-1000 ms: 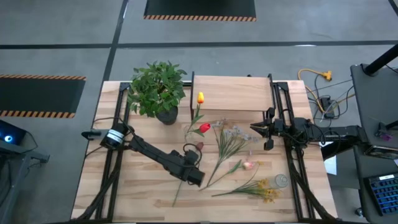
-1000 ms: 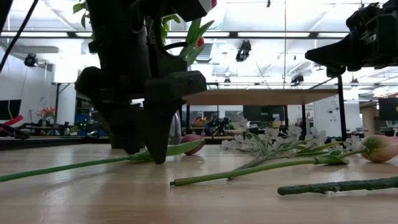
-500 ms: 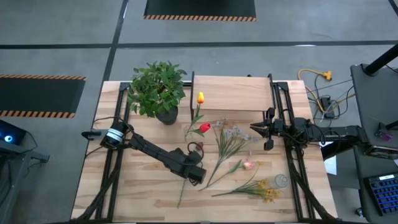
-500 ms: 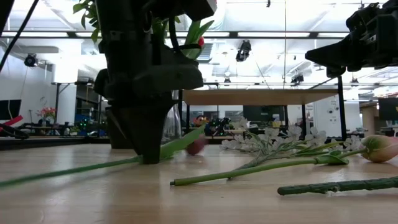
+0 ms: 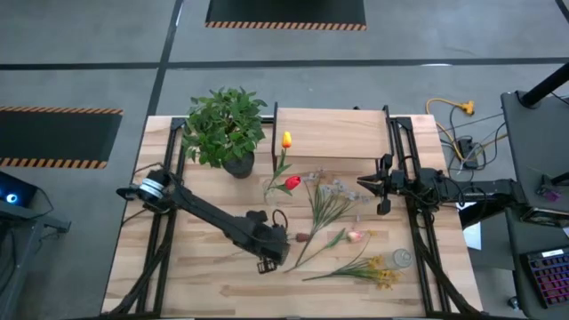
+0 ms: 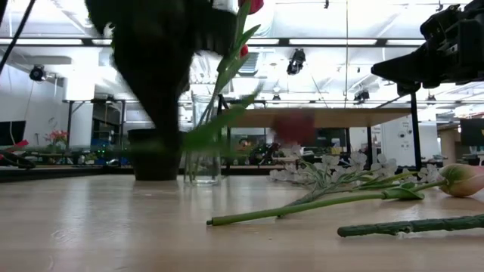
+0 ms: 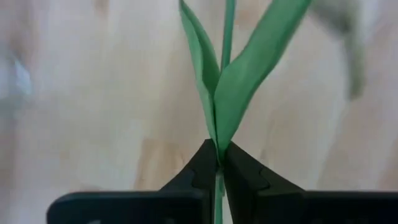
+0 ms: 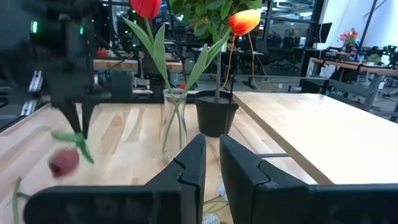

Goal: Pick and place flowers into a vace then onto a shelf
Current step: Put the dark red flower into the top transparent vase

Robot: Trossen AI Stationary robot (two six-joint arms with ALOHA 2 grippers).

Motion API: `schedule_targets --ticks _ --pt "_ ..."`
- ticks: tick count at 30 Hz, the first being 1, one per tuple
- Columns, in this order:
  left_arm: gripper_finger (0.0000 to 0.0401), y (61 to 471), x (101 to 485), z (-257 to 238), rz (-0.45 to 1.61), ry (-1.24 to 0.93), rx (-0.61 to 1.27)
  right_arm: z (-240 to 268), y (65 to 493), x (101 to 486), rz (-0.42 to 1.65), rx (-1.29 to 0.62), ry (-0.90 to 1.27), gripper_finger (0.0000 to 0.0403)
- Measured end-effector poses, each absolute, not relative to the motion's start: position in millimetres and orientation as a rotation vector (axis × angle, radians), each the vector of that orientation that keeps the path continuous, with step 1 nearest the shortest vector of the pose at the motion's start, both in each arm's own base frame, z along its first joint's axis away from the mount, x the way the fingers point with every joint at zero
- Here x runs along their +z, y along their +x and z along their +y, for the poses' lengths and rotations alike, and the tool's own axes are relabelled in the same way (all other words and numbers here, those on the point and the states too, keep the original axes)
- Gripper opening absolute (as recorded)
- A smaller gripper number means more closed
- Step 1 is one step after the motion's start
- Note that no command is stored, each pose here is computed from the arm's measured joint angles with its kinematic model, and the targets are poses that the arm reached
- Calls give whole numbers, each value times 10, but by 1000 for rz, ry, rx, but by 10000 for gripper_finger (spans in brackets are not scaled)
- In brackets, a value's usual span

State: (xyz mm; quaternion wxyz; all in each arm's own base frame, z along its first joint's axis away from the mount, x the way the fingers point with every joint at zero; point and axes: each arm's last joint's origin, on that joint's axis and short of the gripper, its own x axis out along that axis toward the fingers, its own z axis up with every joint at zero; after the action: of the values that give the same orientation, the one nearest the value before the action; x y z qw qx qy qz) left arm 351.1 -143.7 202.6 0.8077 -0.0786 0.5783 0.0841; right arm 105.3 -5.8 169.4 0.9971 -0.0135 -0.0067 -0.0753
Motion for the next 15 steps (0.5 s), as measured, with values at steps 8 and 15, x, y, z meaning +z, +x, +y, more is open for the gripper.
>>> schedule_targets --ticks 8,15 --pt "1 3437 2543 -1544 748 -2 -71 -58 1053 1689 -8 -150 -24 38" --pt "0 3066 2752 -1346 239 73 -94 -58 1055 1682 -3 -150 20 38"
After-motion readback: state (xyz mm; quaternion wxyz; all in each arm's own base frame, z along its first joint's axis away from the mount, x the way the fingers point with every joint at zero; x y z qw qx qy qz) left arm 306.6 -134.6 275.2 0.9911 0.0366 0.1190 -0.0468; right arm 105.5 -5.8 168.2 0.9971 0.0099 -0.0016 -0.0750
